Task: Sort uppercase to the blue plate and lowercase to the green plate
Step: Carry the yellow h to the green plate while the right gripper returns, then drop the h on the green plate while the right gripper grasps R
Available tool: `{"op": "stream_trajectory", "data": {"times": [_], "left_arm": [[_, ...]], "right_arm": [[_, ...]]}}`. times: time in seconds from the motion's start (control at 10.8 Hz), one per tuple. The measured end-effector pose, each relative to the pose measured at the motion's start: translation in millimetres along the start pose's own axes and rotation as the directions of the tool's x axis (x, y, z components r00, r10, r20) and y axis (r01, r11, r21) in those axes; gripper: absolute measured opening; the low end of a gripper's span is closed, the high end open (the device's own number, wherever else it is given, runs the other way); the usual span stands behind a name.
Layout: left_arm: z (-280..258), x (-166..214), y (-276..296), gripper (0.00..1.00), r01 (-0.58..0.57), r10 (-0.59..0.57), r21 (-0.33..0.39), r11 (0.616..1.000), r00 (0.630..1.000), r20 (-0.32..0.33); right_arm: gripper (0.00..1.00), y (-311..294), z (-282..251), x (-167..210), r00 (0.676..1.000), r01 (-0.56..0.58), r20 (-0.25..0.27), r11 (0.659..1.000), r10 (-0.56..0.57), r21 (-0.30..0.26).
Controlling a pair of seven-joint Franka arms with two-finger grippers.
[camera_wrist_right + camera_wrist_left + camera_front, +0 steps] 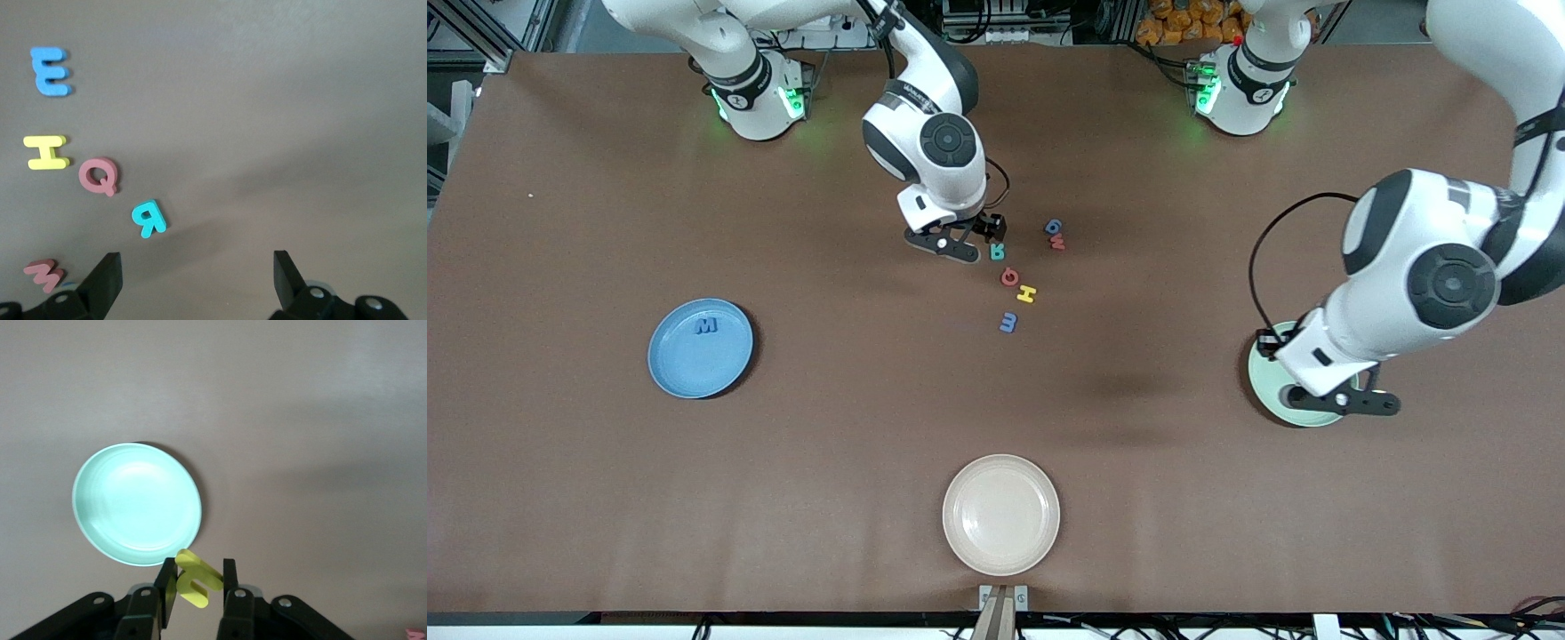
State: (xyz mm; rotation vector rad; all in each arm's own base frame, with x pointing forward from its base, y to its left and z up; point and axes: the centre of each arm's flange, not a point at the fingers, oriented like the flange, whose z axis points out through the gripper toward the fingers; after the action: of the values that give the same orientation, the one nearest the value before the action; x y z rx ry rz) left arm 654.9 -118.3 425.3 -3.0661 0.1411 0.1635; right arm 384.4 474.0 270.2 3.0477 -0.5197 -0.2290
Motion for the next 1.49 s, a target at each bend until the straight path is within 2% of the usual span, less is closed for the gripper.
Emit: {"op": "stream_trajectory", "data": {"times": [0.46,0.74,1.02,1.21,1.3,1.49], "left_arm": [[28.7,-3.3,-63.2,0.31,0.058,-0.058,-0.001,0.998,0.994,0.091],[78.1,-8.0,-97.6,0.31,0.096,-0.091,-0.019,0.995,0.982,0.167],[110.7,-9.7,-94.3,0.31,0.086,-0.079,-0.039,0.996,0.986,0.149],[134.5,-12.7,-94.8,0.31,0.087,-0.079,-0.055,0.995,0.988,0.136],[140.1,-12.8,-96.9,0.33,0.089,-0.080,-0.056,0.994,0.988,0.135],[142.4,-11.6,-98.5,0.56,0.071,-0.067,-0.030,0.997,0.990,0.126]], "right_arm": [[1.00,-18.6,53.9,-5.3,0.998,0.013,-0.055,0.998,-0.010,0.067],[1.00,-20.0,81.8,-5.3,0.997,0.030,-0.079,0.998,-0.026,0.056],[0.99,-20.0,87.8,-5.4,0.994,0.051,-0.098,0.998,-0.047,0.046],[0.93,-22.5,90.1,-5.1,0.994,0.054,-0.100,0.996,-0.048,0.067],[0.84,-23.2,91.9,-5.2,0.994,0.055,-0.099,0.996,-0.047,0.074],[0.80,-23.4,97.5,-6.0,0.994,0.056,-0.094,0.996,-0.049,0.073]]}}
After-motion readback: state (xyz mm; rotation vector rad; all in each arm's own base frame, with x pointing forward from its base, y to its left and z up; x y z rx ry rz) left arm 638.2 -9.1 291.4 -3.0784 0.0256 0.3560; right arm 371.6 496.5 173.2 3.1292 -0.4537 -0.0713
